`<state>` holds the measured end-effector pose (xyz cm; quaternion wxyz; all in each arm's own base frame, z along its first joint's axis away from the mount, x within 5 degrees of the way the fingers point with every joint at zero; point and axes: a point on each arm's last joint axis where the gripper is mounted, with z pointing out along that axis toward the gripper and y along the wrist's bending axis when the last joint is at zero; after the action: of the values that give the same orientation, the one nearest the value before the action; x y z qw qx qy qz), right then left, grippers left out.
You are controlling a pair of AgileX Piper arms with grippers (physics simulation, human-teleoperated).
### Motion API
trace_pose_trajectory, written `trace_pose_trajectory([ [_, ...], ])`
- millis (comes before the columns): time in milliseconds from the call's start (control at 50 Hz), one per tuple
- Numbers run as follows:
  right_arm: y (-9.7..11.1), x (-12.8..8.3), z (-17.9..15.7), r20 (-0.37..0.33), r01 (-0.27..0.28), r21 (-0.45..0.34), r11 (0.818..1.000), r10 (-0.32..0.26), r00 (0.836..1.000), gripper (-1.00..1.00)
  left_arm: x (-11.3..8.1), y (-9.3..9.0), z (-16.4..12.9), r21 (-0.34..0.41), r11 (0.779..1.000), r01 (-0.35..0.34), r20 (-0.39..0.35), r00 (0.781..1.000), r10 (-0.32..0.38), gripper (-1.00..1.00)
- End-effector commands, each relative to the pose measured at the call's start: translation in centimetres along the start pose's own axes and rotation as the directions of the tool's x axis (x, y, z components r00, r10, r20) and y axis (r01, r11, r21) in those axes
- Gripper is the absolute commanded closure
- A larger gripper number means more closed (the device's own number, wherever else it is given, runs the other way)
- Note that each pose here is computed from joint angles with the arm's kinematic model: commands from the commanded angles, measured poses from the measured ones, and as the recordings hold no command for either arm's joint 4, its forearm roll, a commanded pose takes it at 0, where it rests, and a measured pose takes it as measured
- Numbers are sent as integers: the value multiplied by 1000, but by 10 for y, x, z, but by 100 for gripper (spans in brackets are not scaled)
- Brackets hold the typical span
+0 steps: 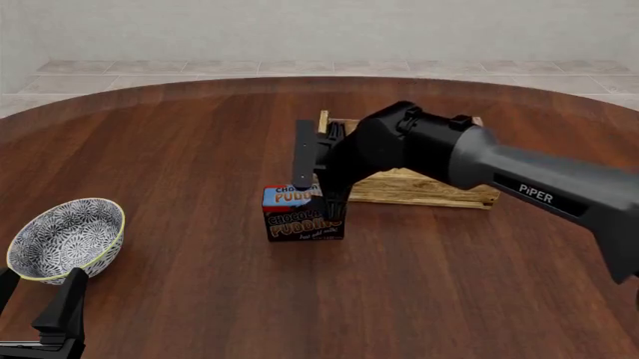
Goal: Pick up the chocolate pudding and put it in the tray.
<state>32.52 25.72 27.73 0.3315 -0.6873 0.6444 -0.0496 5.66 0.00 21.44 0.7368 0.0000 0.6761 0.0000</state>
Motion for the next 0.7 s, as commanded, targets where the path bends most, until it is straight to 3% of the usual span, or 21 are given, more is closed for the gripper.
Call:
trace_pose_trajectory([
  [20, 0, 1, 3, -3, -8, -1, 1000, 8, 1000, -100, 0, 0, 0, 0, 1000, 0, 0, 1000, 0, -100],
  [700, 11, 5, 10, -5, -12, -12, 1000, 12, 1000, -100, 0, 0, 0, 0, 1000, 0, 0, 1000, 0, -100],
])
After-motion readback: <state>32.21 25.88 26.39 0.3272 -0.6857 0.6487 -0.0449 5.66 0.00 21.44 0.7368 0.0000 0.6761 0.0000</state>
